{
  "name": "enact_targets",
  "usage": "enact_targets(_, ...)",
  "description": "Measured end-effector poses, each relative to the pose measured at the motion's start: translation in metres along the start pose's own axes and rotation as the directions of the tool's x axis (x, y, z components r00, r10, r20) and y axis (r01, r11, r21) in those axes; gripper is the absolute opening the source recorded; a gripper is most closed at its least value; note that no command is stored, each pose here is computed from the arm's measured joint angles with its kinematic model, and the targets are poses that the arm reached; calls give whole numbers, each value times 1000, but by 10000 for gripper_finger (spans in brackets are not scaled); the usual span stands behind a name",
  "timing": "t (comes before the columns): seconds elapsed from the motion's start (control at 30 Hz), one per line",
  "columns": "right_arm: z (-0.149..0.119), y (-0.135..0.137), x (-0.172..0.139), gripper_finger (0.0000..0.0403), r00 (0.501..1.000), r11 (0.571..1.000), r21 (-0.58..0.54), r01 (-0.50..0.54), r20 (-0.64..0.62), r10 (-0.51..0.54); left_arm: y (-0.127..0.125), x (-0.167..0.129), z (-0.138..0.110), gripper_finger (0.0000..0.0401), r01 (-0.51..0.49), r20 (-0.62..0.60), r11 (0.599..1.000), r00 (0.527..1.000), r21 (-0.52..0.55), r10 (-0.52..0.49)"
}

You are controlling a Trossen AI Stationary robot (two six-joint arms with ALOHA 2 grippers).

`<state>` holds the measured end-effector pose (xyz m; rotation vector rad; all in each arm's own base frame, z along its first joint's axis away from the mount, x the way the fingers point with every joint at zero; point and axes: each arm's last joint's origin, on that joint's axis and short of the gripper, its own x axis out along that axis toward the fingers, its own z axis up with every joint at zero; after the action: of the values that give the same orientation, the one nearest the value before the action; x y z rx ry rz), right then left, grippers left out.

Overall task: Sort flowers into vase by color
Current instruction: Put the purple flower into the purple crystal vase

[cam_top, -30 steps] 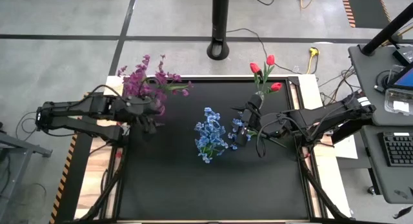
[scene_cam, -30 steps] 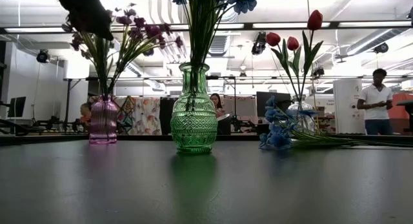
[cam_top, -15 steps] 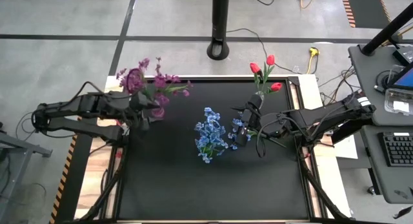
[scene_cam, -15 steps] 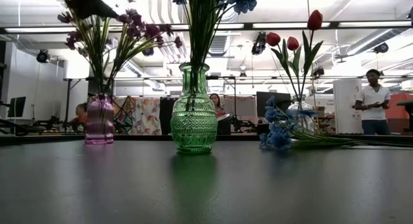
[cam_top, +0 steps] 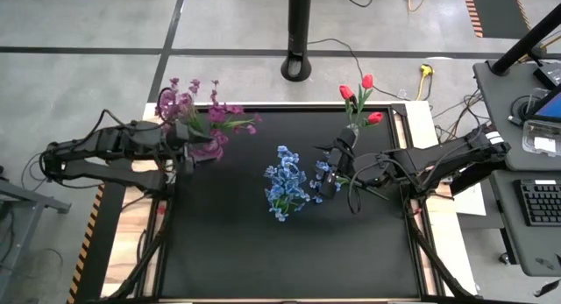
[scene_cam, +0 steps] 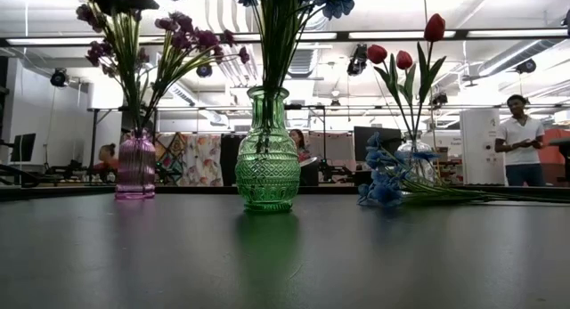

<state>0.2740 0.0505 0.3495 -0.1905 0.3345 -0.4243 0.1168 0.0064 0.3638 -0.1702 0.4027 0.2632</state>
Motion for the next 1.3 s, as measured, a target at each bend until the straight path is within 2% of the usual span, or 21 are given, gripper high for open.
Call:
enact_targets(0.37,0,0,0,242,1000,1000,0,0,0,0,2,-21,13,281,-6,85,987,996,162,-8)
enact_targets(0.53,0,0,0,242,1000,1000,-1,0,0,0,2,-27,20,281,-8,114,983,993,185,-13)
enact_targets(0.63,0,0,0,242,1000,1000,-9,0,0,0,3,-29,22,281,-37,129,982,992,184,13)
enact_targets(0.8,0,0,0,242,1000,1000,-19,0,0,0,6,-28,24,281,-152,172,980,977,127,129)
enact_targets(1.07,0,-1,0,242,1000,1000,-27,2,-2,-2,3,-19,29,281,-159,169,975,977,152,133)
enact_targets(1.3,1,-1,0,242,1000,997,-82,3,2,-3,1,-24,41,281,-151,223,982,967,110,124)
